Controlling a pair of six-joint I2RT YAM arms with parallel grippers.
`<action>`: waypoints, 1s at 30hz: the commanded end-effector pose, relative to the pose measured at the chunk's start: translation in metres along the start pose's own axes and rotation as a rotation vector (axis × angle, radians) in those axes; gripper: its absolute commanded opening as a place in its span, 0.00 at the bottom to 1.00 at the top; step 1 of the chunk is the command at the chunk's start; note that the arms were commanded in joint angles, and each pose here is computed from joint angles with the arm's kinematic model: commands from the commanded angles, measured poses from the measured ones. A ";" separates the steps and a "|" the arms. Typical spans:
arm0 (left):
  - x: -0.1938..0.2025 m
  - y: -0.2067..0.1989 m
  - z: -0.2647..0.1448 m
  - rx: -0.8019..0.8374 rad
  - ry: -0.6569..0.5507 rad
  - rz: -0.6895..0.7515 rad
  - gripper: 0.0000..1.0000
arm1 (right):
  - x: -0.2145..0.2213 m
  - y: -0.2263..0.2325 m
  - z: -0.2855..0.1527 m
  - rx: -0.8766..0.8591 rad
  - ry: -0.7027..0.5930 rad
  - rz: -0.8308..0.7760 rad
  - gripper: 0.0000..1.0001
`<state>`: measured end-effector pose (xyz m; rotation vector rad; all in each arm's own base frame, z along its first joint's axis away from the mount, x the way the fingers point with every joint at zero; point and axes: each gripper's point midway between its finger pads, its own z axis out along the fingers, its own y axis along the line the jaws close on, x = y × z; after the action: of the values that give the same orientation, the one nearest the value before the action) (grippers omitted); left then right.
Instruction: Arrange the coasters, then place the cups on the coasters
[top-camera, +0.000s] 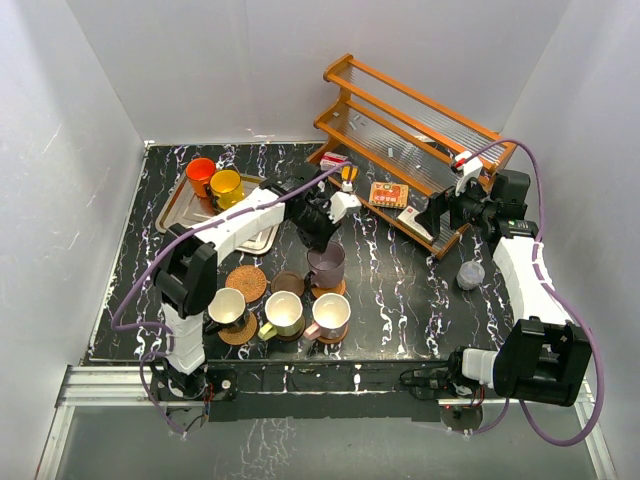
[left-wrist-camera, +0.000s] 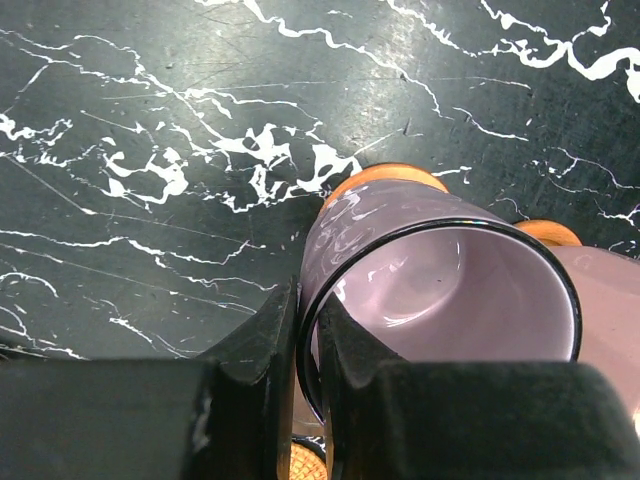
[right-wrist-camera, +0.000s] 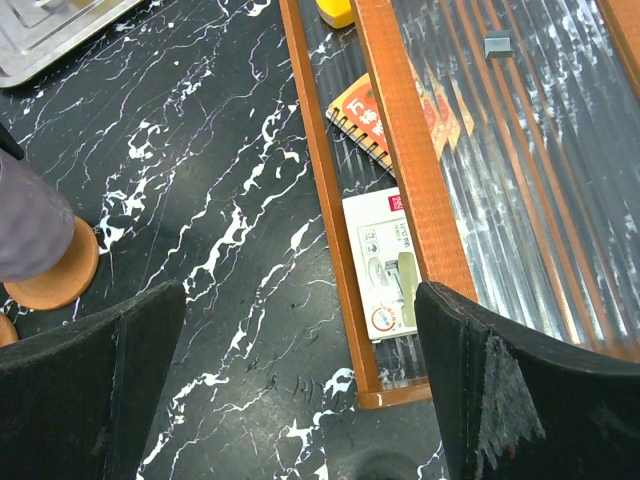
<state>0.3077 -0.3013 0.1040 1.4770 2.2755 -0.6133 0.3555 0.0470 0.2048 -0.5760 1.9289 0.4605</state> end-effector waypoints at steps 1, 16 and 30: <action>-0.010 -0.016 -0.006 0.022 -0.028 0.033 0.00 | -0.033 0.001 -0.010 0.006 -0.080 -0.068 0.98; 0.000 -0.024 0.005 0.015 -0.014 0.075 0.00 | -0.031 0.001 -0.008 -0.002 -0.076 -0.061 0.98; -0.009 -0.034 0.004 0.085 -0.024 0.142 0.00 | -0.029 0.000 -0.007 -0.002 -0.071 -0.059 0.98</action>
<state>0.2863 -0.3050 0.0797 1.6147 2.2387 -0.5842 0.3548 0.0487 0.2055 -0.5813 1.9242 0.4712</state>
